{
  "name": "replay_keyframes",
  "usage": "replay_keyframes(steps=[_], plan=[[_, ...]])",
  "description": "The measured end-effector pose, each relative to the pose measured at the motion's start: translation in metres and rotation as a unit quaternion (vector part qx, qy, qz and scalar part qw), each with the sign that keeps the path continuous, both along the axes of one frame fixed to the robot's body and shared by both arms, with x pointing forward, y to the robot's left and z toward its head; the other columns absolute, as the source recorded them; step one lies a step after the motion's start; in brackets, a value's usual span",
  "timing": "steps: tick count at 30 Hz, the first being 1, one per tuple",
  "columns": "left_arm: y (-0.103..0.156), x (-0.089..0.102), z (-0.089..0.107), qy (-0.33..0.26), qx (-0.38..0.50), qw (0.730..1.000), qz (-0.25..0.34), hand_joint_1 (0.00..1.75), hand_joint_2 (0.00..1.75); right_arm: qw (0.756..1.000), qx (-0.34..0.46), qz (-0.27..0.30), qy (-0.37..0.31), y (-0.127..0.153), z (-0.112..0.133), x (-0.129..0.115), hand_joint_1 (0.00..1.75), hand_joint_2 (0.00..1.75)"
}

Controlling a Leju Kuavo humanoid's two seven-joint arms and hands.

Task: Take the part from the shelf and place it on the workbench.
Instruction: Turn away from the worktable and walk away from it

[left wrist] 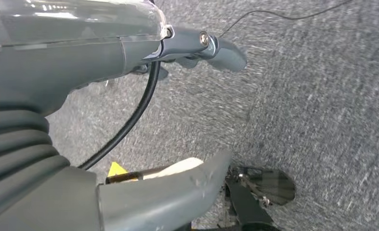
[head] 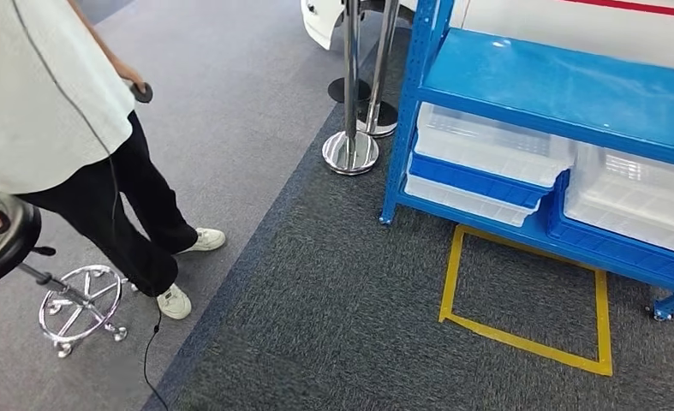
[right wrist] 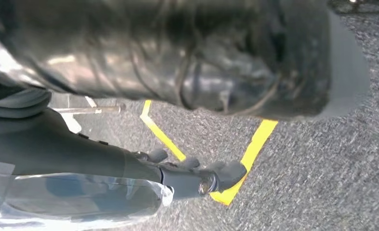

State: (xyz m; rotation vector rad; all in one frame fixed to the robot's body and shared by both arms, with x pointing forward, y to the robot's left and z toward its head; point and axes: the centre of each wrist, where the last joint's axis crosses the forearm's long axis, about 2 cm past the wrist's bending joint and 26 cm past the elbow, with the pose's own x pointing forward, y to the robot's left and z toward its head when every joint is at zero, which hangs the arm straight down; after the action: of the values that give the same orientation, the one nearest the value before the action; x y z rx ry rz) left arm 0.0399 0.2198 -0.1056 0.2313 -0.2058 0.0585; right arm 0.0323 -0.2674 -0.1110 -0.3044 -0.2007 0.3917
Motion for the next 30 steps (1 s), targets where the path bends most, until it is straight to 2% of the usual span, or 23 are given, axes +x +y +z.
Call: replay_keyframes(steps=[30], plan=[[0.0003, -0.0005, -0.0001, 0.000, 0.001, 1.000, 0.001, 0.00, 1.75, 1.000, 0.004, -0.007, -0.001, 0.0025, 0.0002, 0.0012, 0.00, 0.00]])
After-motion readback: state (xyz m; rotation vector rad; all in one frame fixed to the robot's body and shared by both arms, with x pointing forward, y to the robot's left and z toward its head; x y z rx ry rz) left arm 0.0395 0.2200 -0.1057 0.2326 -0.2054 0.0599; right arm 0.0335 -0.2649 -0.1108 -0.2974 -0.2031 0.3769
